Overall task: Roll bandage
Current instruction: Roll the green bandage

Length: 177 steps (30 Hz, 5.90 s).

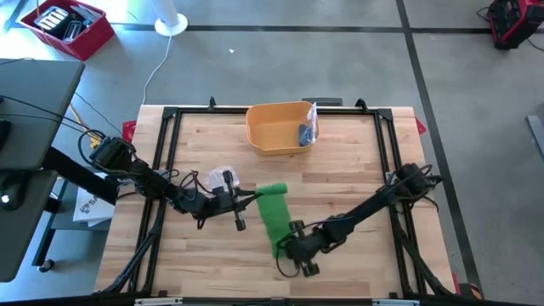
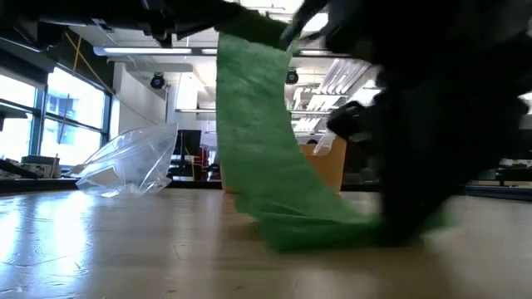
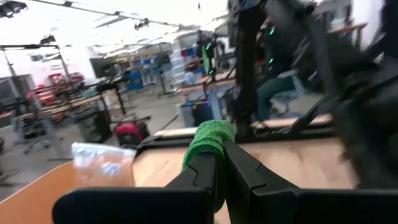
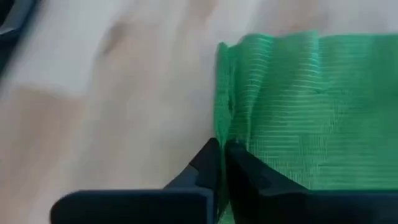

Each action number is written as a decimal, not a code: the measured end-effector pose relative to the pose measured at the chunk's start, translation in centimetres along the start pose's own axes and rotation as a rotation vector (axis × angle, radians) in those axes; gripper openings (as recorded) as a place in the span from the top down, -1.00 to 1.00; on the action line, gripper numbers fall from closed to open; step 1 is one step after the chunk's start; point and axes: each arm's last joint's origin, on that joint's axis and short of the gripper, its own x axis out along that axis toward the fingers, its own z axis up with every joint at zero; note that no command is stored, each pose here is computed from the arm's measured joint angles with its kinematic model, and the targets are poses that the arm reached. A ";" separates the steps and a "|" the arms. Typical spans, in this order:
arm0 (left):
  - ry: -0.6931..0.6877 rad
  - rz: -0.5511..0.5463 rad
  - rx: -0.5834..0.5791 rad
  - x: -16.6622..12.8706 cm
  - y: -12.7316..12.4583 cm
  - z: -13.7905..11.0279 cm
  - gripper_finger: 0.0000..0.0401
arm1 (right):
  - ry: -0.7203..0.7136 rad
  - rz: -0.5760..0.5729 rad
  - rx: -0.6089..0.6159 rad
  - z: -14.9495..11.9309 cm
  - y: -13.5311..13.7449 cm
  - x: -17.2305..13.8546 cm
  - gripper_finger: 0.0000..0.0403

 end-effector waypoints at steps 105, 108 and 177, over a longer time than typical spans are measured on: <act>0.008 -0.742 -0.445 5.1 -9.7 1.7 0.98 | -0.755 -0.899 0.315 5.1 -0.4 -44.6 1.00; -0.076 -0.782 -0.460 4.6 -10.4 3.1 0.98 | -0.630 -0.958 0.429 3.0 -2.7 -43.2 1.00; 0.285 0.147 -0.134 5.6 -0.4 -7.6 0.97 | -0.256 -0.147 0.000 2.3 -0.3 0.1 0.34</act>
